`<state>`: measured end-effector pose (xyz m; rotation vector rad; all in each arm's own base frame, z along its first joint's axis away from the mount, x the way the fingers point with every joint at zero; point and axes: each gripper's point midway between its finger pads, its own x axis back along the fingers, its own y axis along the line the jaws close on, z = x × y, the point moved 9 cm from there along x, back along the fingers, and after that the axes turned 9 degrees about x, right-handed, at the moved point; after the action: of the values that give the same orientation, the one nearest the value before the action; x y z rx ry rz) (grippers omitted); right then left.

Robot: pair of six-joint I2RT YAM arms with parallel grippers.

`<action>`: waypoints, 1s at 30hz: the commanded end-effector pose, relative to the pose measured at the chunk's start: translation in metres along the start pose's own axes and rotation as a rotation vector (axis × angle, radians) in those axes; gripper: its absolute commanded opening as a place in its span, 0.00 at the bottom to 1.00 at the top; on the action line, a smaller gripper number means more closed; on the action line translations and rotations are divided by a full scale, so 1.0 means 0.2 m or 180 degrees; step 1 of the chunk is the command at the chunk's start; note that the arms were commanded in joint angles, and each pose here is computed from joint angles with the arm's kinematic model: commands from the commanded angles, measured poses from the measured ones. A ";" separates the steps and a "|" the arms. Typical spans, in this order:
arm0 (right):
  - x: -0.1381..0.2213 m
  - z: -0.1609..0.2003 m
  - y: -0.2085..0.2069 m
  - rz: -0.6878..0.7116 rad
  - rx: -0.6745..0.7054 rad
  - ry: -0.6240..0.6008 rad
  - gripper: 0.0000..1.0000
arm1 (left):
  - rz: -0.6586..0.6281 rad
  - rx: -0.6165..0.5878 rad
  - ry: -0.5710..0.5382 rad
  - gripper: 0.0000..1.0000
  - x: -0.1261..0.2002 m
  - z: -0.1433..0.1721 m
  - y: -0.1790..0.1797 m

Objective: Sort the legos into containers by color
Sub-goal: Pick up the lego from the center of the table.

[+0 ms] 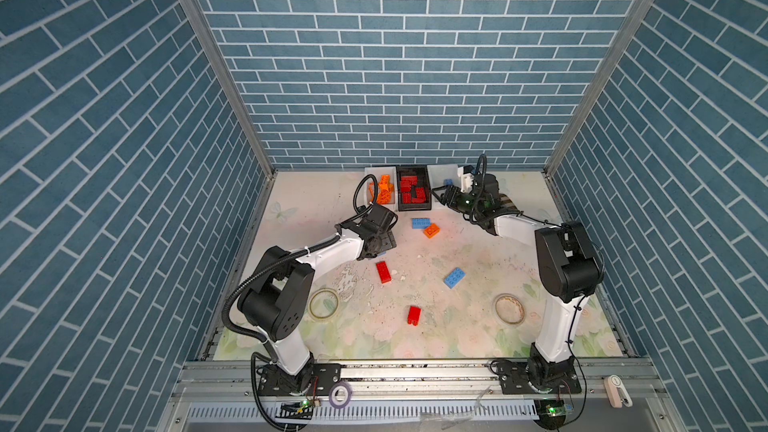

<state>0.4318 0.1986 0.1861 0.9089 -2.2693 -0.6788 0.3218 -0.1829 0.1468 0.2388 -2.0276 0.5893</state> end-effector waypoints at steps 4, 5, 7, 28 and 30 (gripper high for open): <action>0.11 -0.07 0.08 0.0038 0.0171 -0.0192 0.60 | -0.0261 0.0094 0.0051 0.84 -0.07 -0.01 0.01; 0.11 -0.07 0.08 0.0061 0.0180 -0.0190 0.59 | -0.0317 0.0080 0.0049 0.84 -0.07 -0.01 0.01; 0.12 -0.06 0.08 0.0104 0.0206 -0.0167 0.59 | -0.0395 0.0083 0.0047 0.84 -0.09 -0.01 0.02; 0.20 0.02 0.04 0.0271 0.0183 -0.0148 0.57 | -0.0526 -0.0025 0.0219 0.76 -0.24 0.01 0.04; 0.21 0.02 0.04 0.0274 0.0189 -0.0152 0.57 | -0.0537 -0.0047 0.0219 0.74 -0.25 0.02 0.05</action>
<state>0.4036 0.1785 0.1866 0.8054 -2.3041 -0.6193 0.3388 -0.1826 0.1071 0.3373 -1.9341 0.5066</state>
